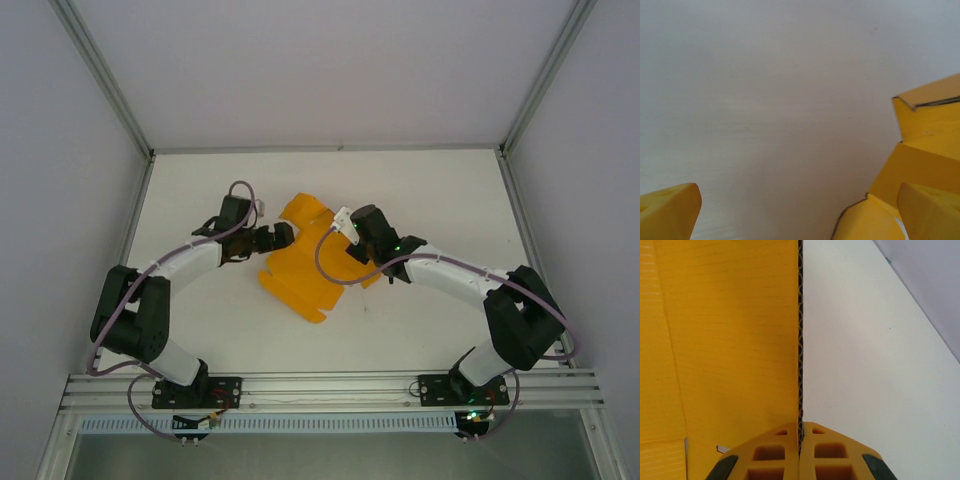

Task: Assemble paper box

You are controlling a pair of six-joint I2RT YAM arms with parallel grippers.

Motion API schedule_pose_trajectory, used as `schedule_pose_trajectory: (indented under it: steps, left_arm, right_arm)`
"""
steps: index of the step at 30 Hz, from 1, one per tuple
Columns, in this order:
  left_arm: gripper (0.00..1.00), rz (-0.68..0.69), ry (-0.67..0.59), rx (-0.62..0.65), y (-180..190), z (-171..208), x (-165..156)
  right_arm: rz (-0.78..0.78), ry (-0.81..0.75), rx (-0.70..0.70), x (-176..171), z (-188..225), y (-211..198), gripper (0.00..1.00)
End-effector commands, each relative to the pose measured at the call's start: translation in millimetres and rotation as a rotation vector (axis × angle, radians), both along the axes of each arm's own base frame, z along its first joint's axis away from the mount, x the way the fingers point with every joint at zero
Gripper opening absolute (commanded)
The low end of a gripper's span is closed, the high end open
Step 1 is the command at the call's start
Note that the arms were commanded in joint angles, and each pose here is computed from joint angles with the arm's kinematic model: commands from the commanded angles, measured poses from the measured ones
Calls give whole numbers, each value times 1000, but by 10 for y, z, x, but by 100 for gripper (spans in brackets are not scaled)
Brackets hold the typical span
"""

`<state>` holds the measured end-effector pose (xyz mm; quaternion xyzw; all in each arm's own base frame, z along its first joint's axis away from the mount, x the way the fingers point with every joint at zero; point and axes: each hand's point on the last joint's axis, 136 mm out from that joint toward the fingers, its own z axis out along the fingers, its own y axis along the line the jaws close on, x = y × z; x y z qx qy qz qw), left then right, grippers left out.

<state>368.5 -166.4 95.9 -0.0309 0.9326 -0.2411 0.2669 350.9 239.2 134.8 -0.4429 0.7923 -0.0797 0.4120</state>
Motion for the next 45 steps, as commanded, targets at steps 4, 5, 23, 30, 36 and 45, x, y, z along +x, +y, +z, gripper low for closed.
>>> schedule_pose_trajectory:
  steps: [4, 5, 23, 30, 36, 45]
  left_arm:
    - [99, -62, -18, 131, -144, -171, -33]
    - [99, -57, -14, 162, -134, -215, -27]
    - [100, -11, -99, 254, -161, 61, -104]
    - [100, 78, -174, 193, 92, 511, -184]
    - [100, 250, -178, 210, 555, 637, -182]
    - [100, 466, -133, 181, 1023, 566, -28]
  right_arm:
    - [33, -5, 57, 37, 87, 130, 0]
    - [39, -5, 56, 33, 96, 136, 0]
    - [59, -72, -124, 141, 73, 7, 0]
    - [88, -225, -313, 347, 283, -29, 0]
    - [135, -389, -445, 422, 462, 121, 0]
    - [104, -614, -654, 563, 415, 212, 0]
